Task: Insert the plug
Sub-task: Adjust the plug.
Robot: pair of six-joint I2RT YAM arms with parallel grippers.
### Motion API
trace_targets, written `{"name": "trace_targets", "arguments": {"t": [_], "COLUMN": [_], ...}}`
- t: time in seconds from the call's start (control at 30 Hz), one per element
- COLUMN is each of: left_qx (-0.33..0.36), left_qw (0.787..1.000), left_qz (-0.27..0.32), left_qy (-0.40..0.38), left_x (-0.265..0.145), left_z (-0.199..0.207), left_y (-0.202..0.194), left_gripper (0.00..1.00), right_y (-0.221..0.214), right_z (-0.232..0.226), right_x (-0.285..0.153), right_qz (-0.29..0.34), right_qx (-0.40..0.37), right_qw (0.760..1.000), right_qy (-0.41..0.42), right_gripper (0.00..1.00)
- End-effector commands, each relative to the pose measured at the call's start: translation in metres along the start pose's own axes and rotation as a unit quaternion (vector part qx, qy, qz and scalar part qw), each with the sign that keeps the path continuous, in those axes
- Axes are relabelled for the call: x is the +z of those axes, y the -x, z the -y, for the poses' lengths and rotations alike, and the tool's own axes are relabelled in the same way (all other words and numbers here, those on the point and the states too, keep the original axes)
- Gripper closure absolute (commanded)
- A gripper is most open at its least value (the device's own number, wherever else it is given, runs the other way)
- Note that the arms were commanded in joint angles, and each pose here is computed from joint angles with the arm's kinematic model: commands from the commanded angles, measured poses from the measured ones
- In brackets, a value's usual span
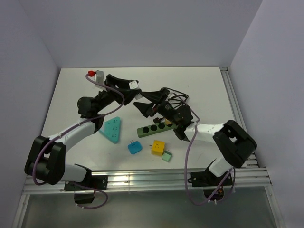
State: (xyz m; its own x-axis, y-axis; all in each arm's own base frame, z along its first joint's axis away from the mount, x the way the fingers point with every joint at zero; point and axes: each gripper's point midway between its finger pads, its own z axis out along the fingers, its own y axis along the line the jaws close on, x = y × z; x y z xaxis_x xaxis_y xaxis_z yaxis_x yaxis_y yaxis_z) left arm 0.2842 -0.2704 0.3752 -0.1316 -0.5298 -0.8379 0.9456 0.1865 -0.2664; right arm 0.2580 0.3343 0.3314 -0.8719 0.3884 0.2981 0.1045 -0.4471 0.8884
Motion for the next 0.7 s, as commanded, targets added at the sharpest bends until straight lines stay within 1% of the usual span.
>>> {"name": "trace_targets", "arguments": {"t": [0.0,0.17,0.23,0.4,0.43,0.5,0.53,0.63,0.67], "left_qx": [0.211,0.226,0.228,0.237,0.230,0.245,0.235,0.254,0.250], "left_qw": [0.947,0.942,0.941,0.938,0.944,0.942,0.949,0.947,0.952], "left_qz": [0.163,0.166,0.170,0.182,0.172,0.170,0.159,0.163,0.151], "left_qy": [-0.182,-0.186,-0.183,-0.176,-0.164,-0.151,-0.134,-0.112,-0.095], "left_x": [-0.011,-0.017,-0.020,-0.028,-0.025,-0.024,-0.020,-0.022,-0.021], "left_z": [0.106,0.117,0.120,0.125,0.120,0.119,0.111,0.115,0.108], "left_y": [0.086,0.089,0.091,0.093,0.091,0.096,0.095,0.105,0.101], "left_gripper": [1.00,1.00,1.00,1.00,1.00,1.00,1.00,1.00,1.00], "right_y": [-0.030,-0.031,-0.032,-0.035,-0.033,-0.033,-0.034,-0.040,-0.042], "right_z": [-0.055,-0.061,-0.061,-0.060,-0.057,-0.053,-0.049,-0.042,-0.041], "right_x": [0.003,0.009,0.014,0.021,0.020,0.017,0.017,0.016,0.014], "right_qz": [-0.068,-0.083,-0.093,-0.091,-0.085,-0.079,-0.084,-0.096,-0.096], "right_qx": [0.105,0.135,0.149,0.155,0.155,0.151,0.147,0.132,0.131], "right_qw": [0.984,0.972,0.967,0.965,0.966,0.968,0.970,0.973,0.973], "right_qy": [0.130,0.175,0.183,0.190,0.188,0.183,0.176,0.163,0.162], "right_gripper": [0.26,0.26,0.26,0.26,0.26,0.26,0.26,0.28,0.30]}}
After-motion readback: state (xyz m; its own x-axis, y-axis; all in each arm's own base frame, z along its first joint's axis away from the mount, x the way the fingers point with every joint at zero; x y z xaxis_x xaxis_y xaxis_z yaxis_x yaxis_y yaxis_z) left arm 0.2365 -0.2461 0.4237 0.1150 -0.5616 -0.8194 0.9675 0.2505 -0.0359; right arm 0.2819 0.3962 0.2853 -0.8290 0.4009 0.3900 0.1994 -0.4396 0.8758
